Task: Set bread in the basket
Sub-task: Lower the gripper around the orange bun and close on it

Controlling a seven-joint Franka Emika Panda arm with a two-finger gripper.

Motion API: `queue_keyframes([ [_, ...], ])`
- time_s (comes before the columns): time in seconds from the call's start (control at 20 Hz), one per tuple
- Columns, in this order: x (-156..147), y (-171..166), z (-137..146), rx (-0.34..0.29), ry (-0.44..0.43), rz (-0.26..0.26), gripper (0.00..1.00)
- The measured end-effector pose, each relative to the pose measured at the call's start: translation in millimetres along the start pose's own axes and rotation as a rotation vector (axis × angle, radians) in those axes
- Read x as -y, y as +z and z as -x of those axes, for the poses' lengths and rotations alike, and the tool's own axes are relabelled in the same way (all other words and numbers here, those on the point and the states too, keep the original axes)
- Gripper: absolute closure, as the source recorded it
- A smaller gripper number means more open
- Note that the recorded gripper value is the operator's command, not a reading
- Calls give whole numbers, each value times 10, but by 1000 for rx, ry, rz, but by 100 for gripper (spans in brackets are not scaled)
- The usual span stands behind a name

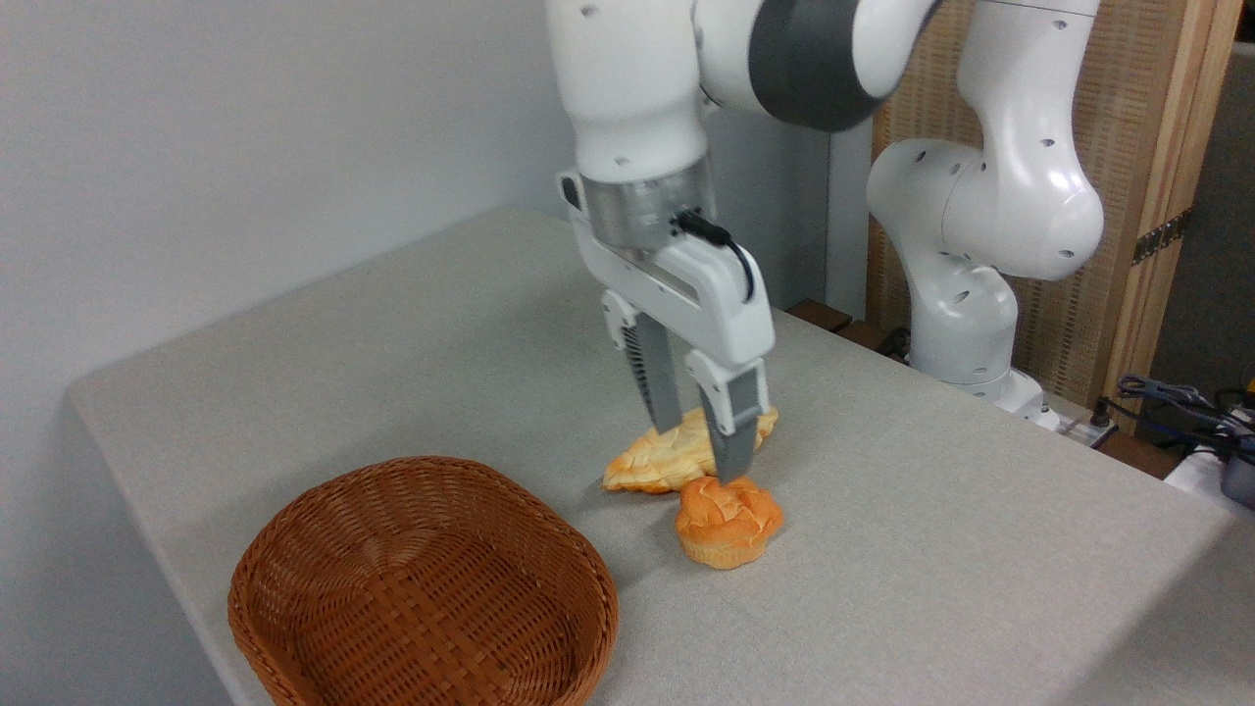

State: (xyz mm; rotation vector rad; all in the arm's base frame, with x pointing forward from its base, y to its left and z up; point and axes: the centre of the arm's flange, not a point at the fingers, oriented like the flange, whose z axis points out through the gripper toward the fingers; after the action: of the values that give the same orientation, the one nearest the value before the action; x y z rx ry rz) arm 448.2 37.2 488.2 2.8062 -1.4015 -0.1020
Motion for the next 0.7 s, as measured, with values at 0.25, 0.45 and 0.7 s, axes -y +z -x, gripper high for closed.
queue_keyframes([
  [0.25, -114, 369, 50, 11, 13, 10, 0],
  [0.45, -97, 397, 63, 29, 61, -18, 0],
  [0.7, -74, 463, 103, 33, 79, -23, 0],
])
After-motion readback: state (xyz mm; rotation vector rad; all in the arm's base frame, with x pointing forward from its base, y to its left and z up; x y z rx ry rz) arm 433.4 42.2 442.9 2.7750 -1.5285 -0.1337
